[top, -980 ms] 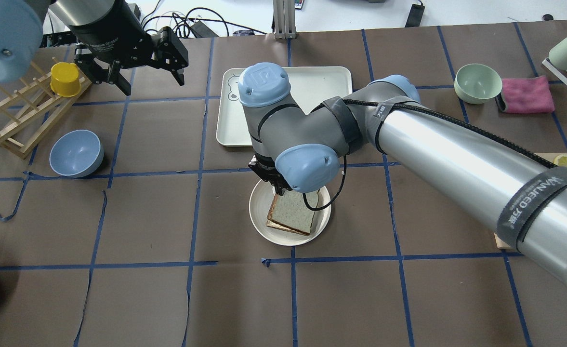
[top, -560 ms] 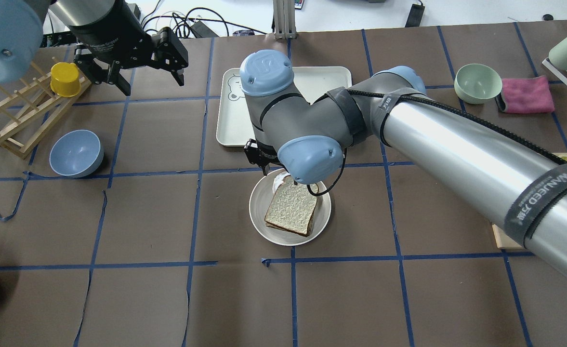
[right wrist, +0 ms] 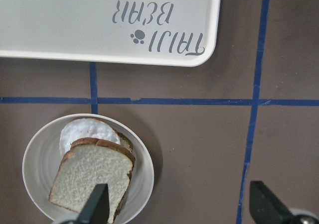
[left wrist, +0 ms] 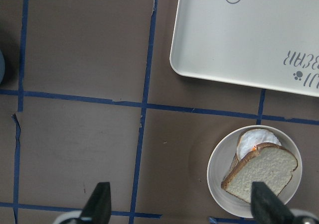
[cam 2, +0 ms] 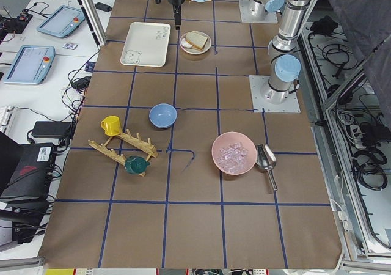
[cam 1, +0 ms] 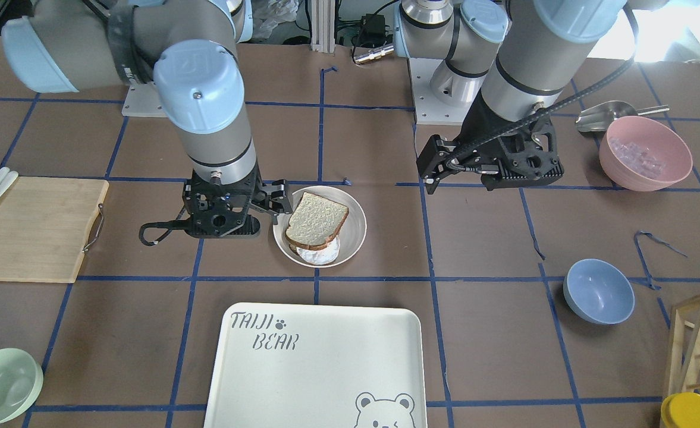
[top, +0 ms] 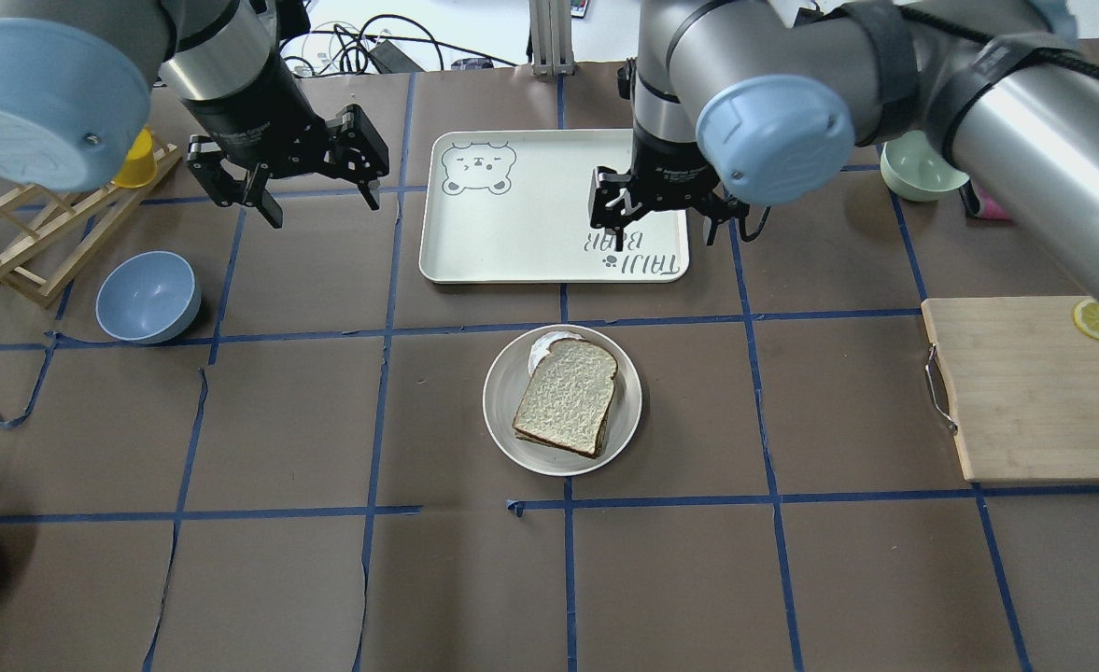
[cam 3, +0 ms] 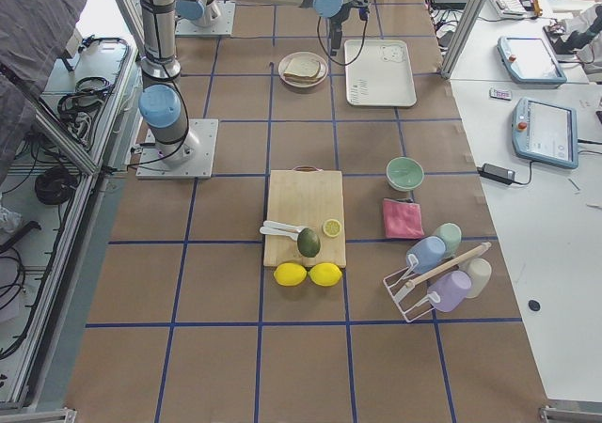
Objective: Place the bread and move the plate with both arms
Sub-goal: 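Raise the right gripper away while the left gripper reaches to the plate rim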
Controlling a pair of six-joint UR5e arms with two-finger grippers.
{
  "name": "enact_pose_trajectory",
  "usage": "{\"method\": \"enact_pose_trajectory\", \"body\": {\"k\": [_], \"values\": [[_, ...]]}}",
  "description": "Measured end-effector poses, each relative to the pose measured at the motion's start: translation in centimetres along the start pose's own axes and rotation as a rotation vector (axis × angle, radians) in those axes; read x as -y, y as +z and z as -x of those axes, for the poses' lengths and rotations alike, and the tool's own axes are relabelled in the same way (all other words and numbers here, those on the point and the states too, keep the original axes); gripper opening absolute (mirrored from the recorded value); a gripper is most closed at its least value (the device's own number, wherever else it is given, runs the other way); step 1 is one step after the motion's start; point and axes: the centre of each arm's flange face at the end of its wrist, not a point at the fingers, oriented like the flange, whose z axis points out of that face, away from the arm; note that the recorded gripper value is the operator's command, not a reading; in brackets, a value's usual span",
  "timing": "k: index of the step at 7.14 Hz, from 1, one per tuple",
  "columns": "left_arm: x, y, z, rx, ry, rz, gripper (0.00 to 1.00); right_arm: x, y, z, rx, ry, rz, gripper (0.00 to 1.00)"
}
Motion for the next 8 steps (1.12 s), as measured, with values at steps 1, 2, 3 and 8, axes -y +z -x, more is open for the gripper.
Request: {"method": "enact_pose_trajectory", "body": {"k": [1,2,3,8], "values": [[-0.6,3.7,-0.8,0.003,-0.008,0.021,1.00,-0.1,-3.4,-1.8,0.001,-0.059,0.003,1.00],[-1.8,8.1,-1.7,0.002,-0.016,0.013,0.97,-0.9,-6.3,-3.3,-0.001,-0.149,-0.018,1.00],[-3.3,12.9,-2.4,-0.002,-0.028,-0.003,0.97,-1.8,-8.5,-4.4,-0.007,-0.213,-0.049,1.00],[-8.2,26.2,-5.4,-0.043,-0.059,0.012,0.62,-4.1,-10.8,-7.1,-0.048,-0.112,-0.099,1.00]]}}
